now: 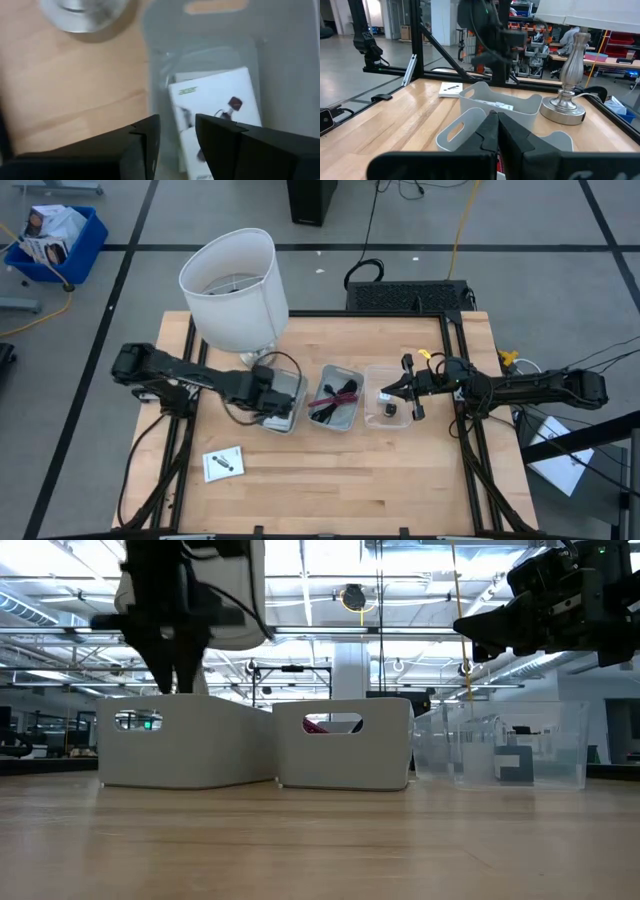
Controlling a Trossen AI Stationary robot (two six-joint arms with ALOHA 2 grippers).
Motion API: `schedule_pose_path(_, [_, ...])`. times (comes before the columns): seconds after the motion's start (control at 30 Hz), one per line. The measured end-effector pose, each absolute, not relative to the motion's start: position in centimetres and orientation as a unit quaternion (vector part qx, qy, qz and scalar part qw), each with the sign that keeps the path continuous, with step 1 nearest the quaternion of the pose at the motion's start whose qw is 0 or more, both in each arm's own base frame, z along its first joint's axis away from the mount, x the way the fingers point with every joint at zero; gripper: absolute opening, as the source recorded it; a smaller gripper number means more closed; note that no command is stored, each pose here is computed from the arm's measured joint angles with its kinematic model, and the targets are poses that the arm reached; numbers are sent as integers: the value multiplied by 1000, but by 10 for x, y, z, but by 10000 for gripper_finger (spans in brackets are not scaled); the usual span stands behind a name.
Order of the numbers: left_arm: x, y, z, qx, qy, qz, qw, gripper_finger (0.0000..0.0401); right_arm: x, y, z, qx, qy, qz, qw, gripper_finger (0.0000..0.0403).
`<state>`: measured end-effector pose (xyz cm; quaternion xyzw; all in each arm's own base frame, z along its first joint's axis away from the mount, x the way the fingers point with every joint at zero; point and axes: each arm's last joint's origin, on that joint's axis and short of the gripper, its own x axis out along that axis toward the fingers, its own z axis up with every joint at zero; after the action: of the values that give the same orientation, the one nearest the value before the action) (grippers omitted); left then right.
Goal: Pick and place items into bin
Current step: Adjust the left gray bin on the table
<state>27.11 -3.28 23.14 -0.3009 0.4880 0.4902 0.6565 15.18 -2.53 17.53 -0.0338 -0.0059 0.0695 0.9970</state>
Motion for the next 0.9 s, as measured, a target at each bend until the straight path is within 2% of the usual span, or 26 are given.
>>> schedule_pose_path(0.13, [257, -46, 243, -291, 475, 495, 667, 106, 152, -25, 175, -34, -5, 69, 997, 0])
schedule_pose_path(0.37, [272, -73, 229, -296, 476, 441, 701, 9, 152, -25, 175, -44, -7, 69, 997, 0])
schedule_pose_path(0.7, [278, -89, 196, -297, 517, 473, 648, 8, 152, -25, 175, -34, -7, 69, 997, 0])
schedule_pose_path(0.9, [276, -101, 196, -321, 509, 470, 646, 4, 152, -25, 175, -33, -6, 69, 997, 0])
